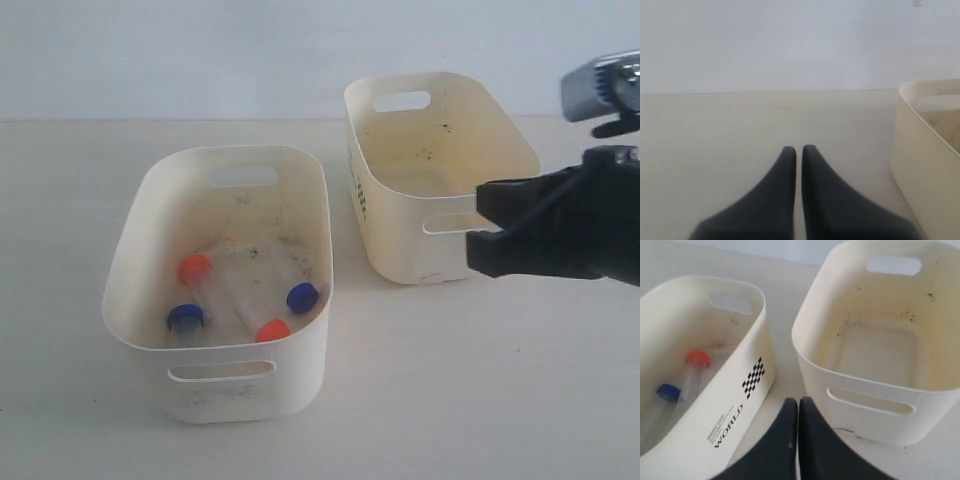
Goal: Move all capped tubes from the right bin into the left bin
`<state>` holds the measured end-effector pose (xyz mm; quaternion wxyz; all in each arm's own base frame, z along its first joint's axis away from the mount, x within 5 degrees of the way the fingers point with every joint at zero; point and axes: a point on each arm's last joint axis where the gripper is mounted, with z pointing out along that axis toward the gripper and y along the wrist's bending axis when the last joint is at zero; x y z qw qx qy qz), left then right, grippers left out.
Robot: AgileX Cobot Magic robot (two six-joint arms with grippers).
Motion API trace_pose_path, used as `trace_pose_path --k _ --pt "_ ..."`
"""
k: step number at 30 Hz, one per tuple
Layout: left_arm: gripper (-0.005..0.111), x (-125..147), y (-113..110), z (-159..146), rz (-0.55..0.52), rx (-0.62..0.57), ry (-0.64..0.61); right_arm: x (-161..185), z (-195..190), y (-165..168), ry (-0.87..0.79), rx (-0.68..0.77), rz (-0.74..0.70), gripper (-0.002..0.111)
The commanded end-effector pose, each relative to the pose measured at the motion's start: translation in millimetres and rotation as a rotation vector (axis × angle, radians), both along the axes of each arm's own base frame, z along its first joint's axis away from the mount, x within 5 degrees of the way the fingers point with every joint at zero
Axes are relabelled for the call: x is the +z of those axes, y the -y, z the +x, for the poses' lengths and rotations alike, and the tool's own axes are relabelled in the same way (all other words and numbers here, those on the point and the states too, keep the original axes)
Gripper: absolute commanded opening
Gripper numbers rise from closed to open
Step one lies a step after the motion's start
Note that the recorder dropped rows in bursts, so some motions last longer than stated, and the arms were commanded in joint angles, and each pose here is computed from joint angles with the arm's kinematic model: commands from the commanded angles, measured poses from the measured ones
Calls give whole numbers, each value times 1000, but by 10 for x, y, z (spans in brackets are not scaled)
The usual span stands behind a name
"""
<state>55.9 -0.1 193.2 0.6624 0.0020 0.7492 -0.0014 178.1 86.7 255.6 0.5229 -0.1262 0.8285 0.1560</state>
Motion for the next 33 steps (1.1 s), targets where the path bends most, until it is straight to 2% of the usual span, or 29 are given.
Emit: trace_pose_path --k 1,5,10,12,13,15,19,23,29,33 --pt "4 16 1 0 -16 1 8 77 -211 157 149 -29 8 0" --pt "4 16 1 0 -16 1 8 -28 -391 293 224 -60 -7 0" --pt "4 16 1 0 -16 1 8 -396 -577 561 163 -206 3 0" --pt "4 16 1 0 -16 1 8 -594 -676 725 133 -352 71 0" --pt "4 16 1 0 -16 1 8 -682 -731 806 124 -452 166 0" --pt "4 16 1 0 -16 1 8 -625 -783 857 151 -525 301 0" --pt "4 16 1 0 -16 1 8 -482 -947 869 299 -490 342 0" --pt "4 16 1 0 -16 1 8 -429 -1109 839 393 -414 311 0" --pt "4 16 1 0 -16 1 8 -510 -1197 835 336 -458 323 0" --pt "4 16 1 0 -16 1 8 -590 -1223 782 247 -417 318 0"
